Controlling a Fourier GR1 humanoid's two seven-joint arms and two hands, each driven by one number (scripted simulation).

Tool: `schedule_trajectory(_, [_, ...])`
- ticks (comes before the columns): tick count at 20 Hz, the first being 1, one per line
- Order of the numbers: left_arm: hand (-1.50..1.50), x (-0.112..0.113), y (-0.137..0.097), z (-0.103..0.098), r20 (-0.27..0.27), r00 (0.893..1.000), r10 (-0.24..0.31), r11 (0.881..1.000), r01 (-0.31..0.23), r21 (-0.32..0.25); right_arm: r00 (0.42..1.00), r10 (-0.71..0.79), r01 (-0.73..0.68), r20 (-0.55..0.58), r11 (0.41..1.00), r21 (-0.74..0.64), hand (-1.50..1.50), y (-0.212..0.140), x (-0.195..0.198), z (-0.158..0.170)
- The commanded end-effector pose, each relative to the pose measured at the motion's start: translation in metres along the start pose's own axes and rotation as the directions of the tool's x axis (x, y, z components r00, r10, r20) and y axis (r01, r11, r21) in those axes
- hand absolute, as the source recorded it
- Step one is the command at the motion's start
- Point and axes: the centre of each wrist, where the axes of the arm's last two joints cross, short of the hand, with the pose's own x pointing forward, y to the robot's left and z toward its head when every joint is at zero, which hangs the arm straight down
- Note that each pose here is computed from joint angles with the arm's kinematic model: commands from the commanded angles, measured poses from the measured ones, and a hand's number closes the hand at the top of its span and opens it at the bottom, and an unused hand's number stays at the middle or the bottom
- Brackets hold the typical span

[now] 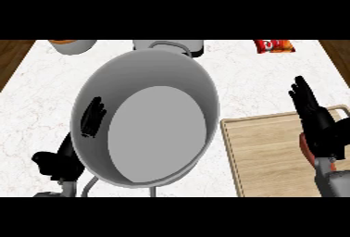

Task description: Pick the sweet potato from the tray and place it in the pot

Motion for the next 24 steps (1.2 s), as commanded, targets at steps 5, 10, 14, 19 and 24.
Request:
schedule_trajectory(5, [0.0,0.004,0.103,-0.001,-0.211,0.936,-0.28,0.91,0.329,0.254,0.998,0.045,-0.053,0.045,0.978,0.199,1.5,-0.025,0.031,0.002])
schedule_trajectory(10, [0.0,-0.015,0.109,0.018,-0.399,0.892,-0.211,0.902,0.335,0.272,0.903,0.397,-0.324,0.167,0.881,-0.345,-1.5,-0.077,0.026,0.007])
schedule_trajectory(14, [0.0,-0.011,0.11,0.008,-0.425,0.881,-0.209,0.898,0.345,0.273,0.872,0.425,-0.36,0.241,0.893,-0.272,-1.5,-0.061,0.016,0.037])
schedule_trajectory(19, [0.0,-0.007,0.112,0.009,-0.433,0.873,-0.223,0.888,0.366,0.28,0.815,0.557,-0.529,0.159,0.828,-0.187,-1.5,-0.077,0.039,0.055])
schedule_trajectory(24, [0.0,-0.002,0.117,0.01,-0.424,0.878,-0.224,0.89,0.362,0.278,0.682,0.731,-0.731,-0.019,0.679,-0.067,-1.5,-0.103,0.07,0.067])
